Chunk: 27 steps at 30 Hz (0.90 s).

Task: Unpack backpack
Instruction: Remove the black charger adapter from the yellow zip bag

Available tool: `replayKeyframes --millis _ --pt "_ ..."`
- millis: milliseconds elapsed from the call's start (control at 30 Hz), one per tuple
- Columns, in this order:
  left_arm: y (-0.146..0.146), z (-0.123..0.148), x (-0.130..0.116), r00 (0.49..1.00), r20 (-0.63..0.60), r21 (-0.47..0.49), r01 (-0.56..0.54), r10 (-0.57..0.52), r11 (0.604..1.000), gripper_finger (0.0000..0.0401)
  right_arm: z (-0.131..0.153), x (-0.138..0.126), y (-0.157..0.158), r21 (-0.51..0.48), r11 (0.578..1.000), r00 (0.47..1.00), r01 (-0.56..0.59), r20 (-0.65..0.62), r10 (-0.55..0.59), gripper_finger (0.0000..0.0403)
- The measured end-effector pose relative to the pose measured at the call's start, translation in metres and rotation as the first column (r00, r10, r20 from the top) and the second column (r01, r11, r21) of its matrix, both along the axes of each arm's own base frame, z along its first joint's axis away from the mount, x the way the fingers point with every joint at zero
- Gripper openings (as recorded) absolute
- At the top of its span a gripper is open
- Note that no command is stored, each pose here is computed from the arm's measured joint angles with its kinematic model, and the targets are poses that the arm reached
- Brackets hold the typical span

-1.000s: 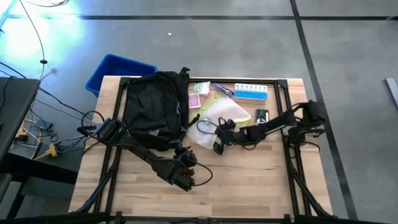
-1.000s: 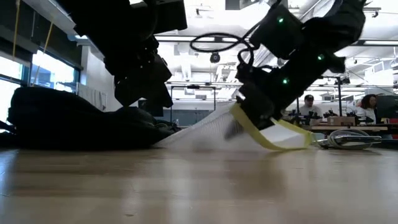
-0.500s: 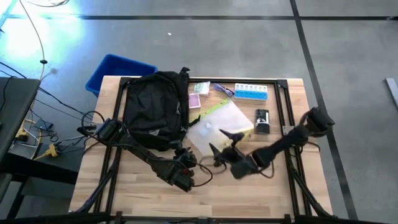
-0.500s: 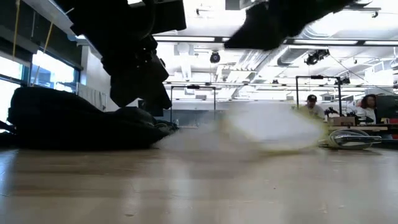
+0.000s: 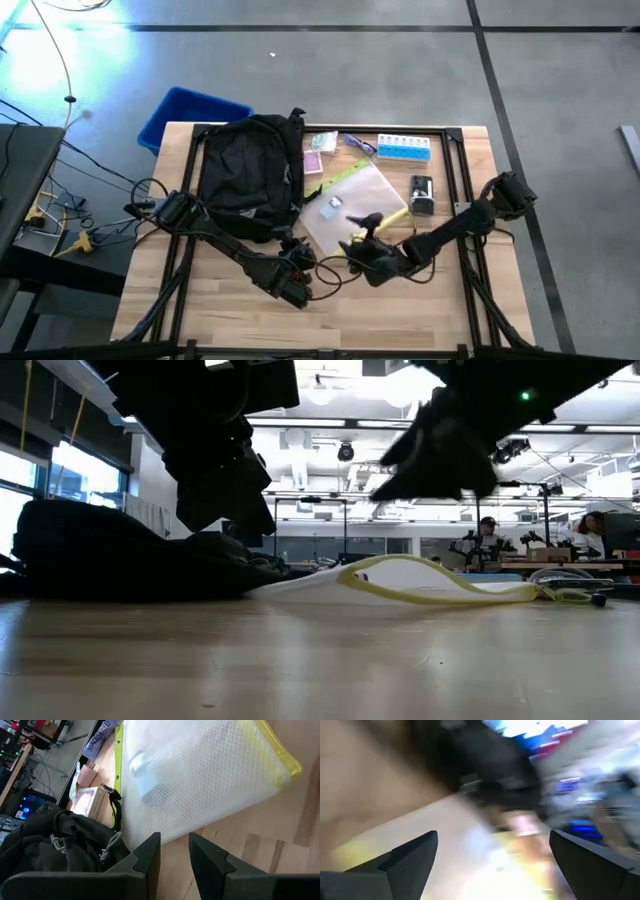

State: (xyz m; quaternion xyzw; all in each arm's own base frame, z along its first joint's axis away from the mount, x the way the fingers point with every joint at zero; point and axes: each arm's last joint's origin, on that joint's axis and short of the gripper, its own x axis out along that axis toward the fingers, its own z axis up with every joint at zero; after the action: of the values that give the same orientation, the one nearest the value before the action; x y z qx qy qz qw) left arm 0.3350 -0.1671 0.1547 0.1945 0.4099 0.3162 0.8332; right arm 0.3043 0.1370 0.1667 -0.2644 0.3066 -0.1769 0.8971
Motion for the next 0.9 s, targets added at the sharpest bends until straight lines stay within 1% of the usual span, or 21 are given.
replayKeyframes --millis 33,67,100,200,300,367,500,600,633,767,833,900 --pt "0.0 0.0 0.0 1.0 0.0 0.0 0.0 0.0 1.0 0.0083 -0.002 0.0 0.0 0.058 0.997 0.997 -0.051 -0.054 0.054 0.0371" --pt "0.0 0.0 0.0 1.0 0.0 0.0 0.0 0.0 1.0 0.0083 -0.004 -0.001 0.0 0.098 0.992 0.991 -0.077 -0.105 0.088 0.037" --pt "0.0 0.0 0.0 1.0 0.0 0.0 0.0 0.0 1.0 0.0083 -0.006 -0.004 0.0 0.111 0.99 0.983 -0.087 -0.152 0.103 0.0368" --pt "0.0 0.0 0.0 1.0 0.0 0.0 0.0 0.0 1.0 0.0083 -0.005 -0.008 0.001 0.096 0.992 0.967 -0.079 -0.235 0.1 0.0352" --pt "0.0 0.0 0.0 1.0 0.0 0.0 0.0 0.0 1.0 0.0083 -0.007 -0.011 0.0 0.117 0.99 0.953 -0.079 -0.283 0.109 0.0323" --pt "0.0 0.0 0.0 1.0 0.001 0.001 0.0 0.0 1.0 0.0083 -0.01 -0.009 -0.002 0.115 0.991 0.95 -0.074 -0.293 0.105 0.0301" --pt "0.0 0.0 0.0 1.0 0.002 0.0 -0.001 0.001 1.0 0.0083 -0.025 -0.003 -0.007 0.044 0.996 0.939 -0.071 -0.334 0.082 0.0259" --pt "0.0 0.0 0.0 1.0 0.001 0.0 -0.001 0.001 1.0 0.0083 -0.038 0.003 -0.011 -0.008 0.995 0.925 -0.099 -0.37 0.089 0.0238" --pt "0.0 0.0 0.0 1.0 0.001 0.001 -0.001 0.001 1.0 0.0083 -0.042 0.006 -0.012 -0.036 0.995 0.928 -0.088 -0.366 0.069 0.0232" --pt "0.0 0.0 0.0 1.0 0.002 -0.001 0.0 0.0 1.0 0.0083 -0.045 0.012 -0.02 -0.179 0.984 0.957 0.02 -0.281 -0.071 0.0206" --pt "0.0 0.0 0.0 1.0 0.002 0.0 0.0 0.0 1.0 0.0083 -0.044 0.014 -0.026 -0.201 0.978 0.961 0.062 -0.254 -0.113 0.018" --pt "0.0 0.0 0.0 1.0 0.002 -0.001 0.0 0.0 1.0 0.0083 -0.043 0.016 -0.03 -0.187 0.977 0.964 0.101 -0.225 -0.143 0.0135"
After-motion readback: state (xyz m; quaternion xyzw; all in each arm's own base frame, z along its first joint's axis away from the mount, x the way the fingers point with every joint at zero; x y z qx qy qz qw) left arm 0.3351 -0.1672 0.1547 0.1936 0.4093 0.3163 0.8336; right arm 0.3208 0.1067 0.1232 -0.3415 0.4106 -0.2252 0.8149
